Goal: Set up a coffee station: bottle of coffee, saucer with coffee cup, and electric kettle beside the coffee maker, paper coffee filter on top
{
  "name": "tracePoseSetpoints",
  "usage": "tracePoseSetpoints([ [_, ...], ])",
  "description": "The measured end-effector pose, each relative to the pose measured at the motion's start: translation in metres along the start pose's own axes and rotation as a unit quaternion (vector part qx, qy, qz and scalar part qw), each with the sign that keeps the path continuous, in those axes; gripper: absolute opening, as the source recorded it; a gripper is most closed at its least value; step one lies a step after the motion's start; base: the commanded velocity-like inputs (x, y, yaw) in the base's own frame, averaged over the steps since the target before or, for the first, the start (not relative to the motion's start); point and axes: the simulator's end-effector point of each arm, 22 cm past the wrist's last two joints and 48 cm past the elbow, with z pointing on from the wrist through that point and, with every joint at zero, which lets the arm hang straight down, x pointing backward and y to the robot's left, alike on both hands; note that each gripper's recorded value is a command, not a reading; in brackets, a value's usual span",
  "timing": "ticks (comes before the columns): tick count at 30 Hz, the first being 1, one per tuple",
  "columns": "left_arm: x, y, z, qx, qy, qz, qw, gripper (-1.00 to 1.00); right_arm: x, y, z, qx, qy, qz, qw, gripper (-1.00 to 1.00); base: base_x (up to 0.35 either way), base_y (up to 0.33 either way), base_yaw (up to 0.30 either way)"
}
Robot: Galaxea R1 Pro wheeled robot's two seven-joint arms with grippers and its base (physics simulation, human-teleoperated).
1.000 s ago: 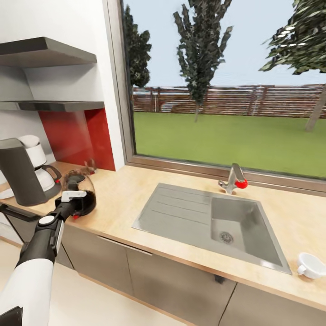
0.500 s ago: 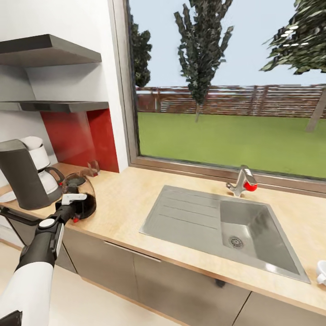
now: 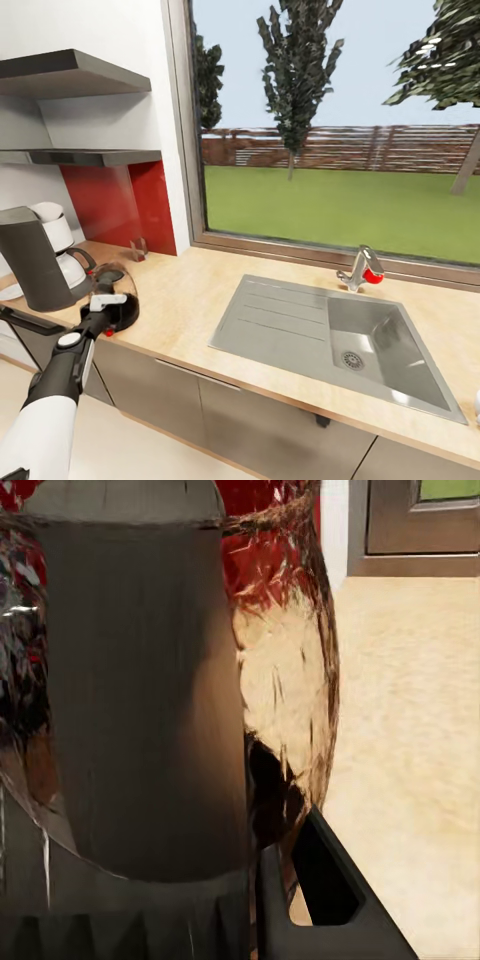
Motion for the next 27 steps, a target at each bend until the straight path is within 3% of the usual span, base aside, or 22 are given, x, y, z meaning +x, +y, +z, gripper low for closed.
tracePoseSetpoints([
  [4,0.004,-0.002,0.0,-0.004,-0.017,0.002,0.9998,-1.0,0.0,0.0,0.0,0.0,0.0,-0.001,1.0,1.0,0.048,0.0,0.0],
  [10,0.004,-0.001,0.0,-0.006,-0.019,0.002,0.9998,-1.0,0.0,0.0,0.0,0.0,0.0,-0.001,1.0,1.0,0.238,0.054,0.0],
  [20,0.004,-0.001,0.001,-0.006,-0.017,0.002,0.9998,-1.0,0.0,0.0,0.0,0.0,0.0,-0.001,1.0,1.0,0.033,0.006,0.0],
  [27,0.005,0.008,0.0,-0.011,-0.015,0.006,0.9998,-1.0,0.0,0.0,0.0,0.0,0.0,-0.001,1.0,1.0,0.229,0.029,0.0],
])
